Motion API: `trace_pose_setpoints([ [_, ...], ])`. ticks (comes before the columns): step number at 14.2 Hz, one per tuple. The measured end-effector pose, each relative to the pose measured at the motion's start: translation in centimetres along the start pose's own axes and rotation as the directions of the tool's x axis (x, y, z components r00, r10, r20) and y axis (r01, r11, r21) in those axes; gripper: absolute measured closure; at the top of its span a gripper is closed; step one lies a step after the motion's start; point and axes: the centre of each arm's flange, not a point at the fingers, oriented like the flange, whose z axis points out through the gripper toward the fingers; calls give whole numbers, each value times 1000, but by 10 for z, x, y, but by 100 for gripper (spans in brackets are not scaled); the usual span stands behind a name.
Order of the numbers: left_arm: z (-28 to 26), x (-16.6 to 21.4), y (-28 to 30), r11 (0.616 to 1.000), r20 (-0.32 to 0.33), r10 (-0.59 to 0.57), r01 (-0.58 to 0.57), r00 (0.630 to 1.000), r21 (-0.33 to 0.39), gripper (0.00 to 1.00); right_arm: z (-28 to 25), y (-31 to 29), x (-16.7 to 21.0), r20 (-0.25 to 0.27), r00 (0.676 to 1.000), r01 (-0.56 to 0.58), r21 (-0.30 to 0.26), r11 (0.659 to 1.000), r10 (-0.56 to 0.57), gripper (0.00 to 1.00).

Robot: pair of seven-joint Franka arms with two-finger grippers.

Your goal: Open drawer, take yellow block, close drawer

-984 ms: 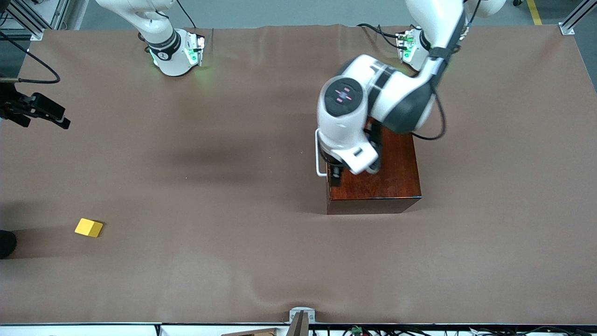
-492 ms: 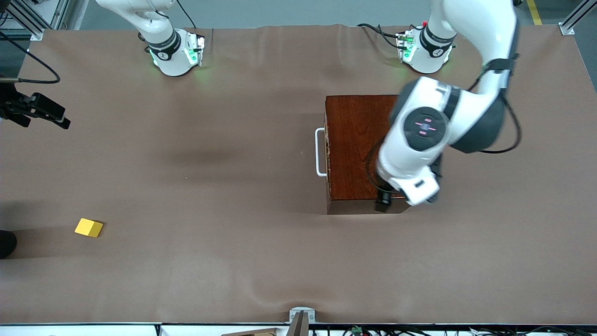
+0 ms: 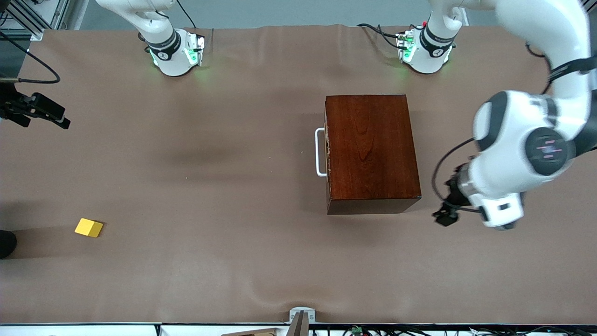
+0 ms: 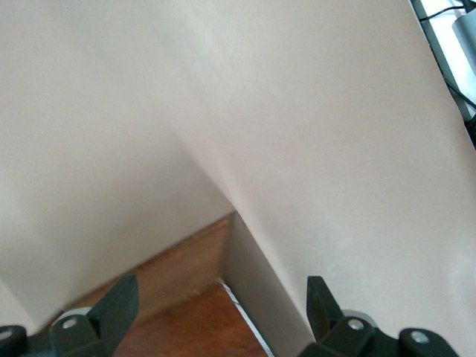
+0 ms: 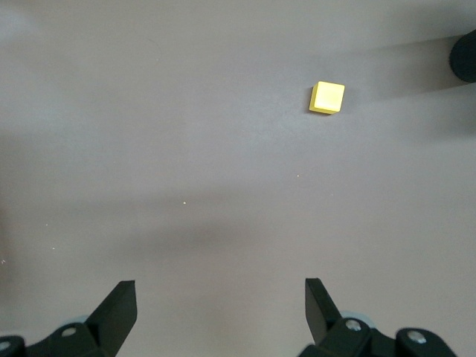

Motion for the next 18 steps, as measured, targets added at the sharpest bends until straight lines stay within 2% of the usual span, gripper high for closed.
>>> trace_pose_setpoints([
  [4, -35, 35, -70, 977, 23, 211, -211, 977, -13, 0, 0, 0, 0, -1, 1000, 1, 0, 1000, -1, 0],
  [7, -54, 40, -110, 928, 20, 371, -371, 928, -26, 0, -1, 0, 0, -1, 1000, 1, 0, 1000, -1, 0],
  [13, -72, 48, -156, 785, 20, 620, -619, 784, -31, 0, -1, -1, 0, -1, 1000, 1, 0, 1000, -1, 0],
  [18, -105, 36, -172, 614, 40, 789, -788, 613, -34, 0, -1, -1, 0, -1, 1000, 1, 0, 1000, -1, 0],
])
